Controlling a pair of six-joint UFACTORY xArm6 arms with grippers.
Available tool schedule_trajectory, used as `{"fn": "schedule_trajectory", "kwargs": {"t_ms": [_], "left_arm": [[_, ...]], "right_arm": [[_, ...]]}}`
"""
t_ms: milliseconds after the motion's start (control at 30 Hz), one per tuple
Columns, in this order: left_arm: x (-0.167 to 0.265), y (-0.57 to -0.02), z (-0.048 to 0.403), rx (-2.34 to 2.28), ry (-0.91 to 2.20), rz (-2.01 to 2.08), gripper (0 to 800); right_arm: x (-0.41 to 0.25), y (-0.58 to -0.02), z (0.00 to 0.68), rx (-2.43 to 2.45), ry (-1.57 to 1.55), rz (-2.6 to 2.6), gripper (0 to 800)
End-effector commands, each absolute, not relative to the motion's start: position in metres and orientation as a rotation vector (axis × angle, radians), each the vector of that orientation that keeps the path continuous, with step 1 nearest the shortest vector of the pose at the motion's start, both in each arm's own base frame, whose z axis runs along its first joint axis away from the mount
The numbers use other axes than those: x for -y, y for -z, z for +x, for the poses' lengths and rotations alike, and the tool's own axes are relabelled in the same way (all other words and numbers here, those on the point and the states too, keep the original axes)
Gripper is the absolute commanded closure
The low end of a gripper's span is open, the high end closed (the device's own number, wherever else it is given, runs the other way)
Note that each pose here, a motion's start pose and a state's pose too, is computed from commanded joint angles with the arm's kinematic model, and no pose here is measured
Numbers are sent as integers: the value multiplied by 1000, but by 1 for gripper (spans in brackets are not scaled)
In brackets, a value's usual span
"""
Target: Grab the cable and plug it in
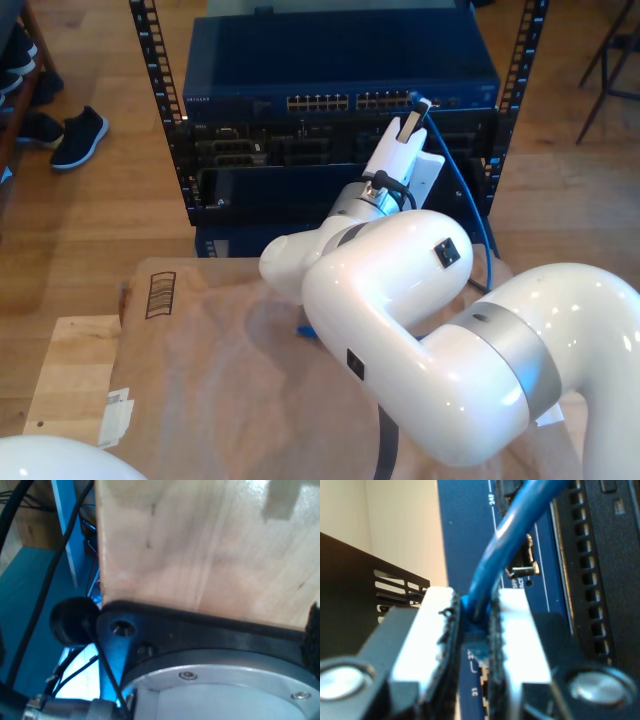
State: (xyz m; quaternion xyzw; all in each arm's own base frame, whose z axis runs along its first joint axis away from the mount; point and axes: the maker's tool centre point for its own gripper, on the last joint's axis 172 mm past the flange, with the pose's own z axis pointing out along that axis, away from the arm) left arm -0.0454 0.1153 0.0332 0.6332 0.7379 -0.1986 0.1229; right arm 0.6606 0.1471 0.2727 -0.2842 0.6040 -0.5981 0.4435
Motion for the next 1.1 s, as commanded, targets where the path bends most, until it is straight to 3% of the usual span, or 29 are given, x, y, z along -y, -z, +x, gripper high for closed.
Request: {"fn": "schedule_trajectory", "kwargs": {"t_ms": [1100], "left_arm": [[-115,-33,-46,-2152,581,1849,0]], "right_arm": [[-150,-269,658,-1490,1505,-687,800]]}}
